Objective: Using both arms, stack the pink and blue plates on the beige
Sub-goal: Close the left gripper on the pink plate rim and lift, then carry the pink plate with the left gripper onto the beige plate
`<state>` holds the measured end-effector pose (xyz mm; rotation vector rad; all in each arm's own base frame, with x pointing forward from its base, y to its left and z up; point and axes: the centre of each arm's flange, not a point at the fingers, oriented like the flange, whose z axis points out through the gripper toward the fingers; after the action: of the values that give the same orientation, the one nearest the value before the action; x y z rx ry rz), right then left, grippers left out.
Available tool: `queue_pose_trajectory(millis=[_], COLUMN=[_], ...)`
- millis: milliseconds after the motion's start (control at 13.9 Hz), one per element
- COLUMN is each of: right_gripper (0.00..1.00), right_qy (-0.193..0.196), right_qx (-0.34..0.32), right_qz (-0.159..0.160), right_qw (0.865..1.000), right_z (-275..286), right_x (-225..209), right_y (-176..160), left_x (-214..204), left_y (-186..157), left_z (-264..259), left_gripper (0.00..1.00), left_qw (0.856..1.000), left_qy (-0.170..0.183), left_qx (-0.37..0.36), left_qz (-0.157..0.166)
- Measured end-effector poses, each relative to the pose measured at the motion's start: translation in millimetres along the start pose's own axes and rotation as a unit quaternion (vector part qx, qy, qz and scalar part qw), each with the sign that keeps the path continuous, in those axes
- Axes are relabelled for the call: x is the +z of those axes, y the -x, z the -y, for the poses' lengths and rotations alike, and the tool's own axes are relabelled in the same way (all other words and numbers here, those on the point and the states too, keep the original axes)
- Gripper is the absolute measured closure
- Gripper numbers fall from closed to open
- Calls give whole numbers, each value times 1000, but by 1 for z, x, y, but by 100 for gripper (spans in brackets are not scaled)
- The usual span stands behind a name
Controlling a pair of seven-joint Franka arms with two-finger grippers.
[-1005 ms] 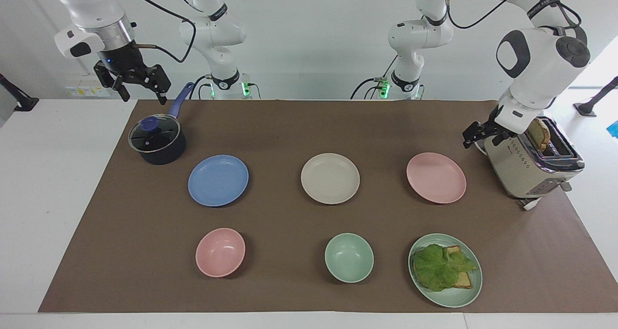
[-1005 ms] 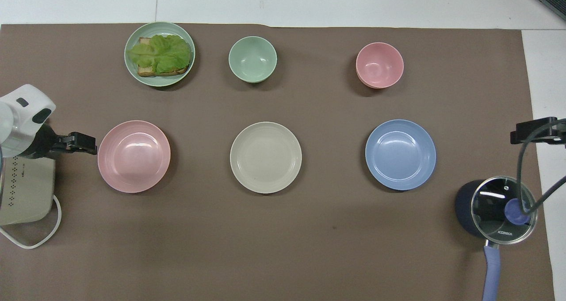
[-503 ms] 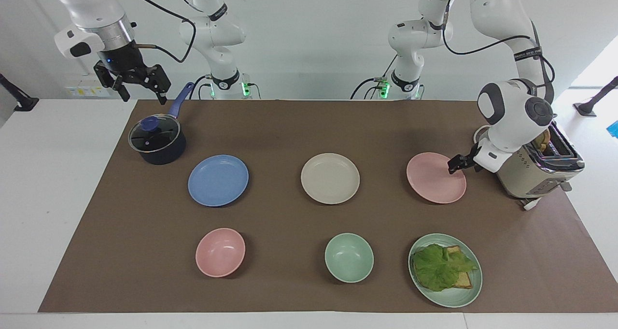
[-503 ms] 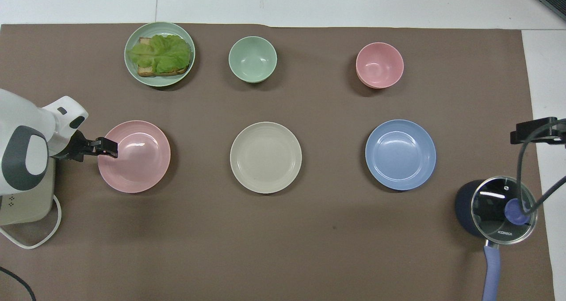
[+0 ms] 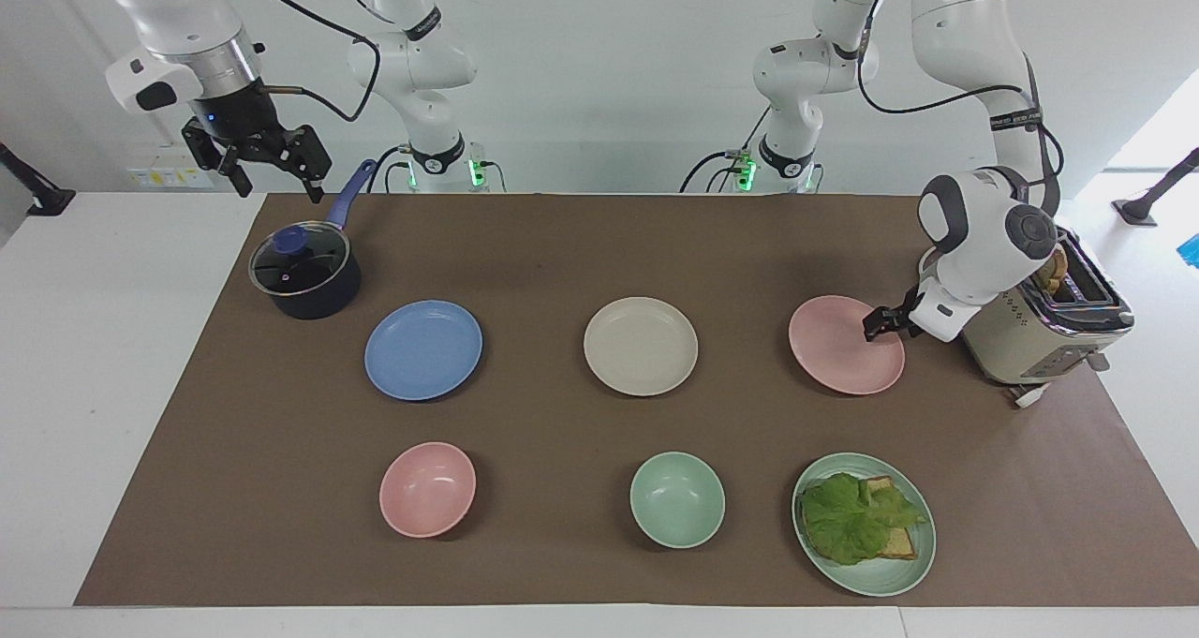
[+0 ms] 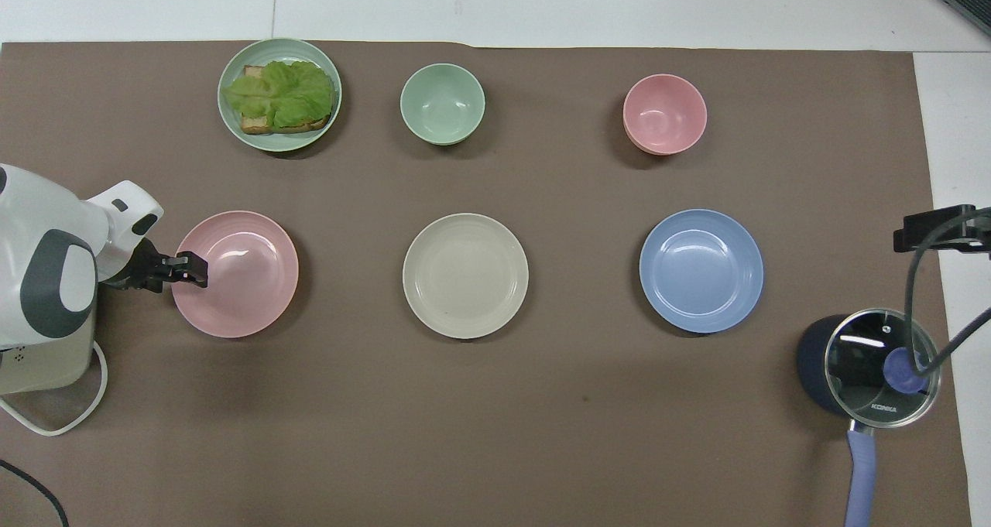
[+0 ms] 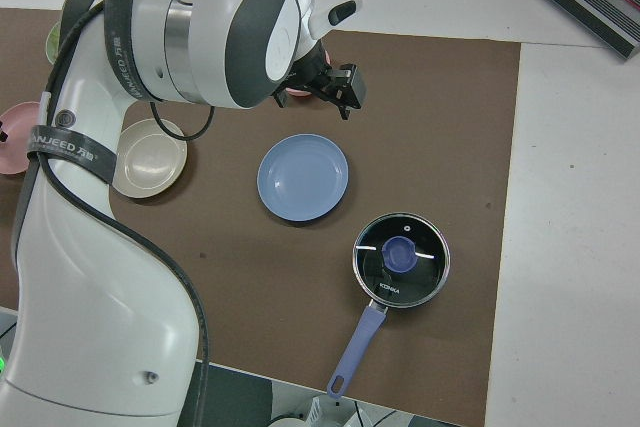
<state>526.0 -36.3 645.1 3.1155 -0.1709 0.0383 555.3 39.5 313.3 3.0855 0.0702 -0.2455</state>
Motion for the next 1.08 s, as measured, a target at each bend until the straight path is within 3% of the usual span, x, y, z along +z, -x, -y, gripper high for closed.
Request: queue_pose_trajectory(millis=[359,503,933,1077], right_gripper=[0,0,0,0], right_qy=[0,0,0,0], right_qx=[0,0,0,0], right_qz=[0,0,1,1], right_qw=[1000,1000,1000,1000], right_z=[0,0,0,0], right_x=[0,0,0,0], right_y=[0,0,0,0], left_x=[-1,-11,-64,-81], left_y=[0,1,2,3], left_z=[0,-2,-14,-32], left_gripper=[91,94,95,95], left_qw=[1000,1000,998,998], left_qy=[0,1,5,22], left_qx=[0,2,13,21], left_qz=[0,3,59,60])
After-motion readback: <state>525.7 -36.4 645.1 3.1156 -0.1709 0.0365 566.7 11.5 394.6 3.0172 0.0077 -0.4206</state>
